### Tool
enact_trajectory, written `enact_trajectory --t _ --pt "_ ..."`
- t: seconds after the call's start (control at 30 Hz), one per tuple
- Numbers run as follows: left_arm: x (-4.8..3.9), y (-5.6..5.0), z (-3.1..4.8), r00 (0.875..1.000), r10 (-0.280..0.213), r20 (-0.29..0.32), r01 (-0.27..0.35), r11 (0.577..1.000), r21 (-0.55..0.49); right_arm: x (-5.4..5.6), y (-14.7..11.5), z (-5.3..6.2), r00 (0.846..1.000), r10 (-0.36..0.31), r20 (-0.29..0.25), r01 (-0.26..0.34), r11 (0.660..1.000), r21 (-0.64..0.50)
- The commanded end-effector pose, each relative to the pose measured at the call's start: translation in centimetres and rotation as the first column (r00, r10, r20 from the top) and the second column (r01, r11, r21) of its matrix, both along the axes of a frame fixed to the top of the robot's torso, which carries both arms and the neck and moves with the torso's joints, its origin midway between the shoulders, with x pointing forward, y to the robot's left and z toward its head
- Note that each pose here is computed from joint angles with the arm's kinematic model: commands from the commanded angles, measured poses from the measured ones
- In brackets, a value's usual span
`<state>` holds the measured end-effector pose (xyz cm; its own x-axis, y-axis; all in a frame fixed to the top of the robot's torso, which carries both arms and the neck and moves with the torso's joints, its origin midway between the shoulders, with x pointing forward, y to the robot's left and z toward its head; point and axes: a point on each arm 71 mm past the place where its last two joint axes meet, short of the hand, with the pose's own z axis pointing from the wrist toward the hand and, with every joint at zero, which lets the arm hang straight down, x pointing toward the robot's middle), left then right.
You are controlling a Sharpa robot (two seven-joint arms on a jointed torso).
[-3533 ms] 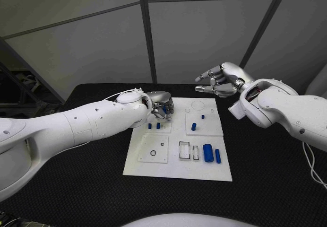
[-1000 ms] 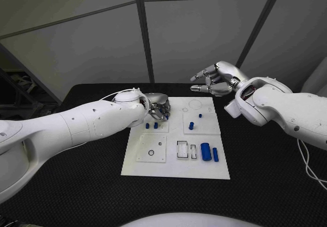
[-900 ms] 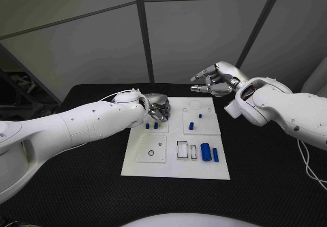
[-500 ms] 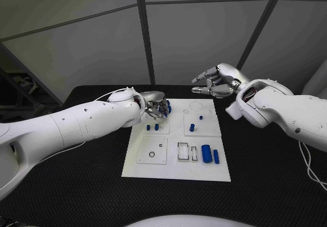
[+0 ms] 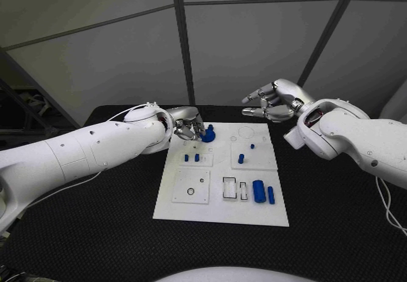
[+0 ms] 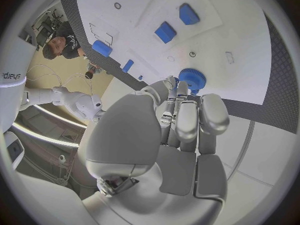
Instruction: Assemble the parts on the task board
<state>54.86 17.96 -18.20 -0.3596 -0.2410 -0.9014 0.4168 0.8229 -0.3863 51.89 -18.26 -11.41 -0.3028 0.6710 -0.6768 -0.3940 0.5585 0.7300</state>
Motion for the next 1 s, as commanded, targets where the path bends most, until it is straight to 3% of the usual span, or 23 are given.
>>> enact_trajectory --t 0.03,0.33,1.0 --pt "-0.12 0.5 -0.24 0.999 0.009 -0.035 -0.009 1.0 0.013 0.0 0.0 0.1 1.0 0.009 0.005 -0.009 1.0 0.0" --pt "-0.37 1.7 -0.79 0.997 0.024 -0.068 -0.021 0.999 0.036 0.0 -0.1 0.1 1.0 0.007 0.005 -0.007 1.0 -0.001" --pt "-0.33 1.8 -1.68 0.995 0.031 -0.097 -0.026 0.998 0.05 0.0 0.1 0.1 1.0 0.01 0.005 -0.01 1.0 0.0"
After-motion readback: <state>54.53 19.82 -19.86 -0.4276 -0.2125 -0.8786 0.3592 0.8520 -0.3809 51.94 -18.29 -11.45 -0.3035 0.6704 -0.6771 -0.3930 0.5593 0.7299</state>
